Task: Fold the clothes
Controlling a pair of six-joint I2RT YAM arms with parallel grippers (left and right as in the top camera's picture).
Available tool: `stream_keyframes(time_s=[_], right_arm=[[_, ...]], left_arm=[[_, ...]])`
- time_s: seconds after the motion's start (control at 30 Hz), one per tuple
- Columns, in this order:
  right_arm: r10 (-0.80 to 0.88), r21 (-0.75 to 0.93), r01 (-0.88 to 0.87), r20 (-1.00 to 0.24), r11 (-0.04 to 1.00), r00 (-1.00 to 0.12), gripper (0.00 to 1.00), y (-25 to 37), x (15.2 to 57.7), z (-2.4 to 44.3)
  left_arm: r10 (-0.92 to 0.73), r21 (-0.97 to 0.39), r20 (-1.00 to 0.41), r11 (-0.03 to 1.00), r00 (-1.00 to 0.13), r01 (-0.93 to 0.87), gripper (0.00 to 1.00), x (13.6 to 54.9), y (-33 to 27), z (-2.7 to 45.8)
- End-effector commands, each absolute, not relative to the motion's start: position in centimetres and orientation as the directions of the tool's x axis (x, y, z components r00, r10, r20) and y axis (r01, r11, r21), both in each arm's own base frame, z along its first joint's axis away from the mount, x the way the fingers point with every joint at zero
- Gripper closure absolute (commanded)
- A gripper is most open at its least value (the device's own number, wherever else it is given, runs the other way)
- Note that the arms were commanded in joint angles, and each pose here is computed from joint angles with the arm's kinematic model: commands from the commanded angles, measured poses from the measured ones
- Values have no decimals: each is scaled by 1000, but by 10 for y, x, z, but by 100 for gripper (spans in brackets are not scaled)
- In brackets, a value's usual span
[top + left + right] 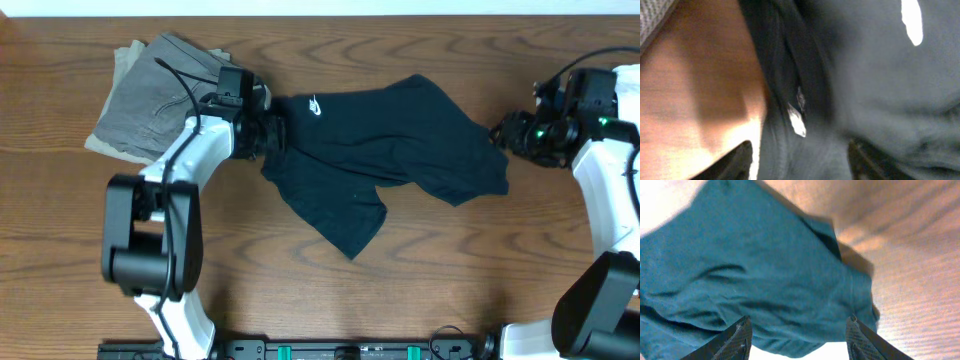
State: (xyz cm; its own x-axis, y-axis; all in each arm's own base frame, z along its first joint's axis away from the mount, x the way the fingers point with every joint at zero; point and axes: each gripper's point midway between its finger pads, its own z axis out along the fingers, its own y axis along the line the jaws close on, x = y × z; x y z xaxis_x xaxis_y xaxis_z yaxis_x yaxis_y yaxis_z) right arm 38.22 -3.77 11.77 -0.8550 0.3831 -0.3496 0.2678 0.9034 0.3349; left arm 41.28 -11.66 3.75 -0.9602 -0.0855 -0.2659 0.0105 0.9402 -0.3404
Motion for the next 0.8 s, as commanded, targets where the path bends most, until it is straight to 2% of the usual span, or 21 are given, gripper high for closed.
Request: stream_keyframes(time_s=[0.0, 0.2, 0.33, 0.67, 0.7, 0.77], right_arm=[[361, 325, 253, -335, 911, -870, 42, -32, 375, 106], [361, 325, 255, -327, 911, -873, 42, -31, 372, 102], [365, 326, 259, -325, 909, -873, 42, -31, 372, 102], [372, 329, 264, -326, 906, -869, 43, -31, 373, 102], [372, 330, 265, -326, 906, -869, 43, -31, 373, 102], [375, 331, 267, -325, 905, -868, 43, -31, 373, 102]], left_arm=[[-25, -360, -264, 930, -964, 74, 28, 396, -130, 70], [-8, -324, -7, 946, -1000, -5, 31, 328, -131, 45], [-7, -306, 74, 952, -997, -29, 30, 301, -132, 26], [77, -312, 58, 948, -995, 55, 28, 289, -159, -3], [81, -311, 50, 948, -995, 62, 29, 291, -161, -5], [82, -308, 47, 949, -996, 63, 41, 293, -162, -9]])
